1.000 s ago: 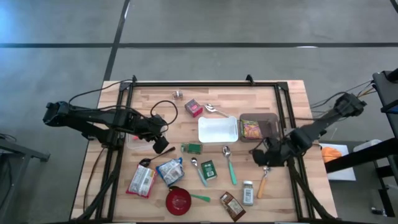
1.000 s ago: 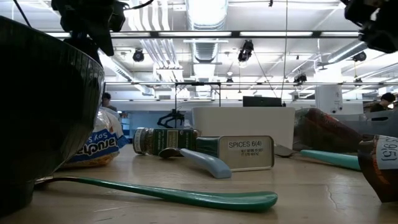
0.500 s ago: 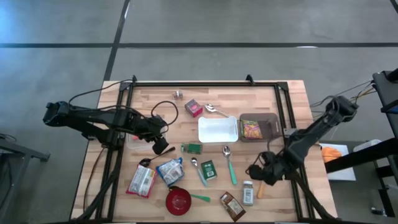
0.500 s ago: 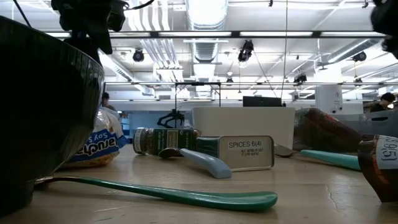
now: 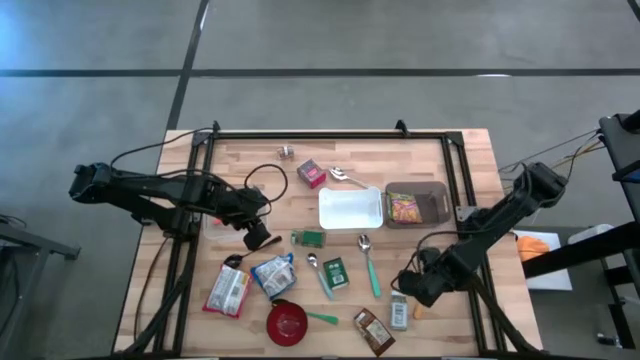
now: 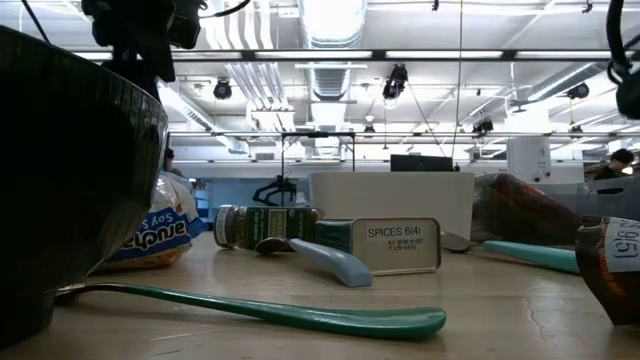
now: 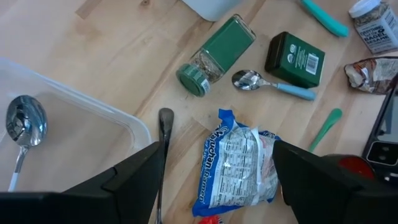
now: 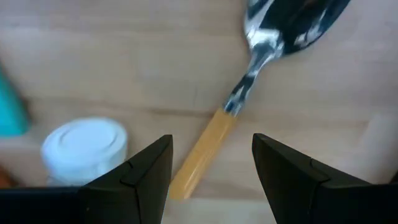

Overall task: Pick & Place Food Item
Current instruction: Put the yellow spoon into the transparent bin

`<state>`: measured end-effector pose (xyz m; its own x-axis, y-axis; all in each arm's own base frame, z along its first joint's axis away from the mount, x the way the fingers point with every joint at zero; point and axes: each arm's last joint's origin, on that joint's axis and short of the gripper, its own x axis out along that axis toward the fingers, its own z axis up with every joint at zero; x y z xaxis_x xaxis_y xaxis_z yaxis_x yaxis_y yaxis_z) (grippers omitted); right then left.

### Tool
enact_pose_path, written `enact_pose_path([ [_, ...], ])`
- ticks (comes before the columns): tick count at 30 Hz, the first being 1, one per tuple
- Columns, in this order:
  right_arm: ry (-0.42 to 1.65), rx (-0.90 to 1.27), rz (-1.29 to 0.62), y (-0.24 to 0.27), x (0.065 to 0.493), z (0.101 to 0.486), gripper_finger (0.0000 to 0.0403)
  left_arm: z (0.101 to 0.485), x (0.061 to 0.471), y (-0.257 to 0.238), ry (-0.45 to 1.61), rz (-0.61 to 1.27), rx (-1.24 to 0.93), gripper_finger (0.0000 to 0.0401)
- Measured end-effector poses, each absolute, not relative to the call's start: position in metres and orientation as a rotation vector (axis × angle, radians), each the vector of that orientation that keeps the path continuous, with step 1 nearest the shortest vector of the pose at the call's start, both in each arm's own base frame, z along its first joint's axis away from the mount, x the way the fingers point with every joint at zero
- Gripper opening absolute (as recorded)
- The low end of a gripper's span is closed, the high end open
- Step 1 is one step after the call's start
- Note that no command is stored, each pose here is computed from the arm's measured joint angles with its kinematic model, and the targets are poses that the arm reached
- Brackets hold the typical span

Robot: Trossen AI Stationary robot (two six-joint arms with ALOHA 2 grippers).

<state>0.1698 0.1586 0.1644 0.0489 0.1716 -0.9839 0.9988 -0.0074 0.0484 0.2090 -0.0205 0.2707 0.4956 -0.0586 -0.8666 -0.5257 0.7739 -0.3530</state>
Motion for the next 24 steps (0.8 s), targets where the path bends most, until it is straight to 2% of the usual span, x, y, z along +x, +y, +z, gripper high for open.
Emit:
enact_pose_path([
  [11, 1.259, 1.311, -1.149, 0.154, 0.168, 0.139, 0.0219, 0.273, 0.210, -0.021, 1.021, 0.297, -0.656, 0.0307],
  [14, 1.260, 1.331, -1.138, 0.151, 0.166, 0.135, 0.0205, 0.275, 0.210, -0.021, 1.015, 0.294, -0.657, 0.0307],
  [17, 1.261, 1.320, -1.148, 0.150, 0.164, 0.132, 0.0162, 0.278, 0.211, -0.021, 1.005, 0.289, -0.659, 0.0307],
  [23, 1.282, 1.284, -1.130, 0.148, 0.161, 0.132, 0.0036, 0.282, 0.212, -0.021, 0.995, 0.285, -0.660, 0.0307],
  [24, 1.287, 1.278, -1.122, 0.148, 0.161, 0.132, 0.0027, 0.282, 0.212, -0.021, 0.994, 0.284, -0.659, 0.0307],
])
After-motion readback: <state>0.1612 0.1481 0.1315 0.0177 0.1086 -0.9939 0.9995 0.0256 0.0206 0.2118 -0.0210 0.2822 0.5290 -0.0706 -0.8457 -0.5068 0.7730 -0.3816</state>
